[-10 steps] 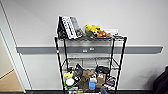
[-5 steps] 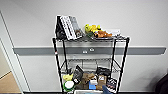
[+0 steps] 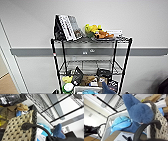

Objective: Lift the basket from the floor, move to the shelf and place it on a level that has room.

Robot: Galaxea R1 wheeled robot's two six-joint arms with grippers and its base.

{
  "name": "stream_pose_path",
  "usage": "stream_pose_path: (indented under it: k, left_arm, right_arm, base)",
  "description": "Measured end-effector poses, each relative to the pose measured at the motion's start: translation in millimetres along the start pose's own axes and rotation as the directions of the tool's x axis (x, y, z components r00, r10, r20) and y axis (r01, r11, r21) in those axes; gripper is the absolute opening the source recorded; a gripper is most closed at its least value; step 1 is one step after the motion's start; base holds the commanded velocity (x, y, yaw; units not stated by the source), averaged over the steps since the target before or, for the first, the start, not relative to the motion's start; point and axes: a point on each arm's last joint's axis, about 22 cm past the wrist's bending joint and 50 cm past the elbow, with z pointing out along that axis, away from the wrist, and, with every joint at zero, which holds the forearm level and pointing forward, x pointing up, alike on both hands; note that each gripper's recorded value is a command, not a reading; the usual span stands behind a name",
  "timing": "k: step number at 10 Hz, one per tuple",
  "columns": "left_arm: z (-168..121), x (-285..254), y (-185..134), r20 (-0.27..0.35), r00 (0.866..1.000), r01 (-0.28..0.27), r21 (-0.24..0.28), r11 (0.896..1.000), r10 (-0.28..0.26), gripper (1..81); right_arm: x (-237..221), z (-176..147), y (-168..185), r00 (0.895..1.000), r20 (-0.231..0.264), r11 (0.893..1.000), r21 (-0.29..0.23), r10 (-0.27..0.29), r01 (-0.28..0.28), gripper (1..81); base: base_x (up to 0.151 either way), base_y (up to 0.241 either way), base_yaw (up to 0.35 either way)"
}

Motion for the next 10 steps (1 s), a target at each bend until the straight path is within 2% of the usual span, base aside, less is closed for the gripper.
stream_pose_path:
  k: [3,6,8,10]
  left_arm:
    - [2,6,17,0.003,1.000,-0.018,-0.029,0.999,0.018,1.0]
    - [-2,18,24,-0.011,0.999,-0.031,-0.033,0.999,0.030,1.0]
    - [-3,20,42,-0.010,0.999,-0.040,-0.064,0.997,0.039,1.0]
    - [-4,20,40,-0.007,0.999,-0.038,-0.061,0.997,0.037,1.0]
  right_arm:
    - [10,-11,-4,1.000,-0.013,1.000,0.000,-0.013,0.013,1.0]
    - [22,-13,-25,0.999,-0.017,0.999,0.034,-0.029,0.029,1.0]
    - [31,-22,-29,0.999,-0.031,0.999,0.033,-0.041,0.042,1.0]
    - [36,-22,-32,0.998,-0.036,0.998,0.039,-0.045,0.046,1.0]
  base:
    - [0.105,-0.021,0.000]
    - [0.110,-0.062,0.000]
    - [0.094,-0.038,0.000]
    - [0.075,0.000,0.000]
